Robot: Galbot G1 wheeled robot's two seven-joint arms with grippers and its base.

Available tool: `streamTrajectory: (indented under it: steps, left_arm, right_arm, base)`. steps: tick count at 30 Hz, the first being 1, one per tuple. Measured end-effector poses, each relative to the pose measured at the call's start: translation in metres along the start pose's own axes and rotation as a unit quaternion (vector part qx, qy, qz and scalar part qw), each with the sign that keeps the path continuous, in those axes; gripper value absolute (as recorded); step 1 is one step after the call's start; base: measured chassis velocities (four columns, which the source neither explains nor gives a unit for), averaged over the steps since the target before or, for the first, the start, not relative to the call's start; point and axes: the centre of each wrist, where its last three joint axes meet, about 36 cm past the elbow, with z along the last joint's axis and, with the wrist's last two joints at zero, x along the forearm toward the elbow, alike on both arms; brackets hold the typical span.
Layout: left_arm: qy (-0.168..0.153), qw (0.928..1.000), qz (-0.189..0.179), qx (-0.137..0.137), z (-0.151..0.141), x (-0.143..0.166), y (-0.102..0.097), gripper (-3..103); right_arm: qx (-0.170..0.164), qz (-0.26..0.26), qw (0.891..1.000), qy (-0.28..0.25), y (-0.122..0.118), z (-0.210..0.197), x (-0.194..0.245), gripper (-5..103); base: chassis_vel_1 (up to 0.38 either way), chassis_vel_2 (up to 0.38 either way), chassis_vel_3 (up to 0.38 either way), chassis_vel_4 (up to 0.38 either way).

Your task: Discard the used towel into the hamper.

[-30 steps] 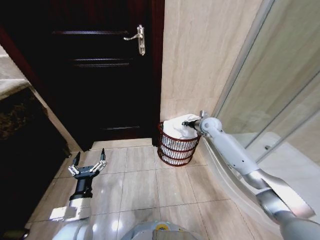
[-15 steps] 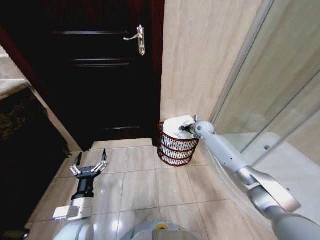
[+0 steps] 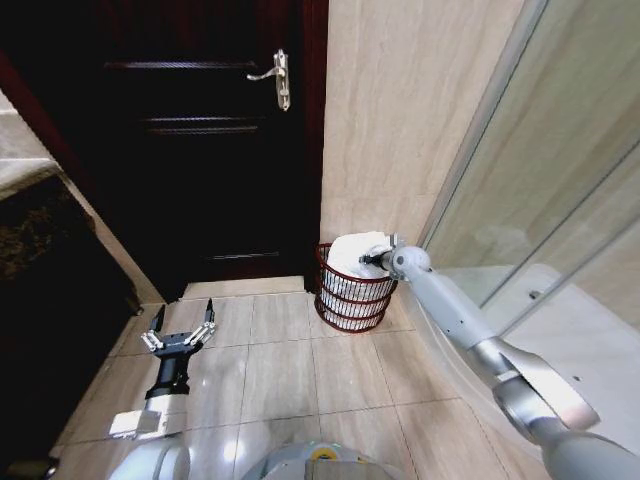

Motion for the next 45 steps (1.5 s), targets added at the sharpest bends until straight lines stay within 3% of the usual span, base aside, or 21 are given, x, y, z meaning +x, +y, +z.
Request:
streamTrajectory:
  steps: [4, 6, 9, 12, 13, 15, 26, 31, 36, 39, 43, 45]
  left_arm:
    - [-0.002, 1.0000, 0.001, 0.001, -0.002, 0.000, 0.000, 100]
    - [-0.003, 1.0000, 0.002, 0.002, -0.003, 0.000, -0.001, 100]
    - [-0.003, 1.0000, 0.003, 0.003, -0.003, 0.000, -0.001, 100]
    - [-0.005, 1.0000, 0.006, 0.006, -0.004, 0.000, -0.004, 100]
    - [-0.005, 1.0000, 0.006, 0.006, -0.004, 0.000, -0.004, 100]
    - [-0.007, 0.9999, 0.008, 0.007, -0.005, 0.000, -0.005, 100]
    - [-0.014, 0.9999, 0.004, 0.004, -0.011, 0.002, -0.001, 100]
    - [-0.014, 0.9999, 0.002, 0.004, -0.011, 0.005, 0.001, 100]
    - [-0.012, 0.9999, 0.004, 0.005, -0.007, 0.004, 0.000, 100]
    - [-0.009, 0.9999, 0.008, 0.007, -0.006, 0.001, -0.003, 100]
    - [-0.008, 0.9999, 0.009, 0.008, -0.006, 0.001, -0.004, 100]
    - [-0.008, 0.9999, 0.008, 0.008, -0.006, 0.000, -0.004, 100]
  right_arm:
    - [0.019, 0.005, 0.999, -0.040, -0.001, 0.013, 0.030, 46]
    - [0.022, 0.005, 0.998, -0.059, -0.006, 0.021, 0.057, 58]
    - [0.023, 0.005, 0.998, -0.066, -0.008, 0.024, 0.067, 63]
    - [0.026, 0.003, 0.996, -0.089, -0.015, 0.032, 0.088, 84]
    - [0.026, 0.003, 0.996, -0.089, -0.015, 0.032, 0.088, 84]
    - [0.030, 0.000, 0.996, -0.090, -0.014, 0.032, 0.081, 95]
    - [0.031, 0.034, 0.996, -0.080, -0.002, -0.005, 0.045, 100]
    - [0.025, 0.047, 0.995, -0.084, -0.005, 0.000, 0.076, 100]
    - [0.022, 0.029, 0.990, -0.134, -0.004, 0.007, 0.114, 100]
    - [0.037, 0.018, 0.985, -0.166, 0.003, 0.011, 0.146, 100]
    - [0.043, 0.020, 0.985, -0.167, 0.002, 0.017, 0.158, 100]
    - [0.045, 0.025, 0.988, -0.142, -0.007, 0.033, 0.165, 100]
  base:
    - [0.000, 0.000, 0.000, 0.000]
    - [0.000, 0.000, 0.000, 0.000]
    - [0.000, 0.000, 0.000, 0.000]
    - [0.000, 0.000, 0.000, 0.000]
    - [0.000, 0.000, 0.000, 0.000]
    - [0.000, 0.000, 0.000, 0.000]
    - [0.000, 0.000, 0.000, 0.000]
    - [0.000, 0.000, 0.000, 0.000]
    - [0.000, 0.000, 0.000, 0.000]
    - [0.000, 0.000, 0.000, 0.000]
    - [0.000, 0.000, 0.000, 0.000]
    - [0.000, 0.000, 0.000, 0.000]
